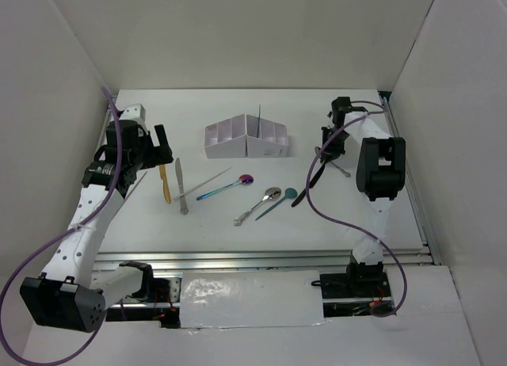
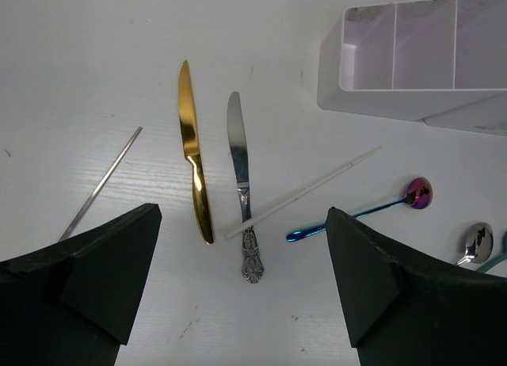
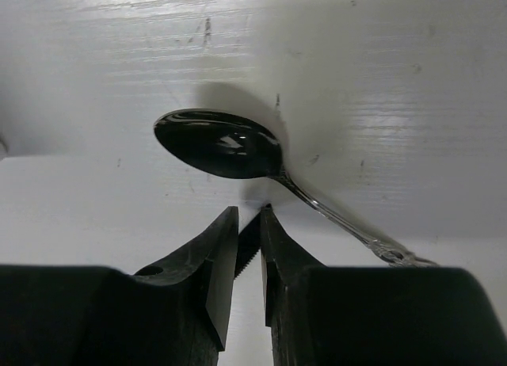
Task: Sort the eating utensils into containers
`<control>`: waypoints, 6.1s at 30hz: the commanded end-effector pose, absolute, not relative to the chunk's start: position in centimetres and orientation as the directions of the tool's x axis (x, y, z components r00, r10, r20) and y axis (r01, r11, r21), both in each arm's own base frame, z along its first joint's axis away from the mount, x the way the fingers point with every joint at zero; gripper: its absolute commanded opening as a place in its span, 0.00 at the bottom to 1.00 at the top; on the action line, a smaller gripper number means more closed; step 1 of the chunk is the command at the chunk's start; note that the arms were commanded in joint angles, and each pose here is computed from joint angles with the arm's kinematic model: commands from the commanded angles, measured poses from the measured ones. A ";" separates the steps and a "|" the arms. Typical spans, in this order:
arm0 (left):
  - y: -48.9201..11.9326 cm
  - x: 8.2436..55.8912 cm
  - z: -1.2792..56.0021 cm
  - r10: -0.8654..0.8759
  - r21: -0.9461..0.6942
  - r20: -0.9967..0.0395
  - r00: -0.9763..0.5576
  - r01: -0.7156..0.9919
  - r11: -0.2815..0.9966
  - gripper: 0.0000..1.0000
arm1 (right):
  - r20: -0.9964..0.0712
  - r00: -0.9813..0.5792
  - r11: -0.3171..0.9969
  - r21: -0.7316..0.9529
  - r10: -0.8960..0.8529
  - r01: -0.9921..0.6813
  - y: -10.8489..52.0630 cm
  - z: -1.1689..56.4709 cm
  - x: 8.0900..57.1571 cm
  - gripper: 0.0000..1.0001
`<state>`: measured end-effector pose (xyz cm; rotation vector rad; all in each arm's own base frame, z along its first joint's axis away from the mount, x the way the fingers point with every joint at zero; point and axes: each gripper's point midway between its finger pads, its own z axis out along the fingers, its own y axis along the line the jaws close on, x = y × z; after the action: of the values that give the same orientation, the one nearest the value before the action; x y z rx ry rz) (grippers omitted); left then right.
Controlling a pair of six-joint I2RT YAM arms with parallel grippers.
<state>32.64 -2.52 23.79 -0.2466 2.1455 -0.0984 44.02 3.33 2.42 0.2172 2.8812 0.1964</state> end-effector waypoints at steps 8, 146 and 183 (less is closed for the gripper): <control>-2.6 33.6 26.2 -0.223 -0.181 -0.853 -0.471 -0.133 0.974 0.99 | -0.391 -0.905 0.985 0.104 0.166 0.136 2.3 7.4 46.6 0.55; -2.3 32.5 24.1 -0.188 -0.129 -0.797 -0.574 -0.143 0.981 0.99 | -0.888 -0.277 0.917 0.396 0.368 -0.051 11.7 29.4 43.9 0.58; -2.6 31.8 23.0 -0.182 -0.142 -0.801 -0.570 -0.115 0.983 0.99 | -0.490 -0.692 0.835 0.162 0.530 0.525 10.9 1.4 34.3 0.49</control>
<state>31.19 -2.55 22.40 -0.2340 2.2173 -0.0920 34.46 11.50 1.89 0.7807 2.4590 0.0969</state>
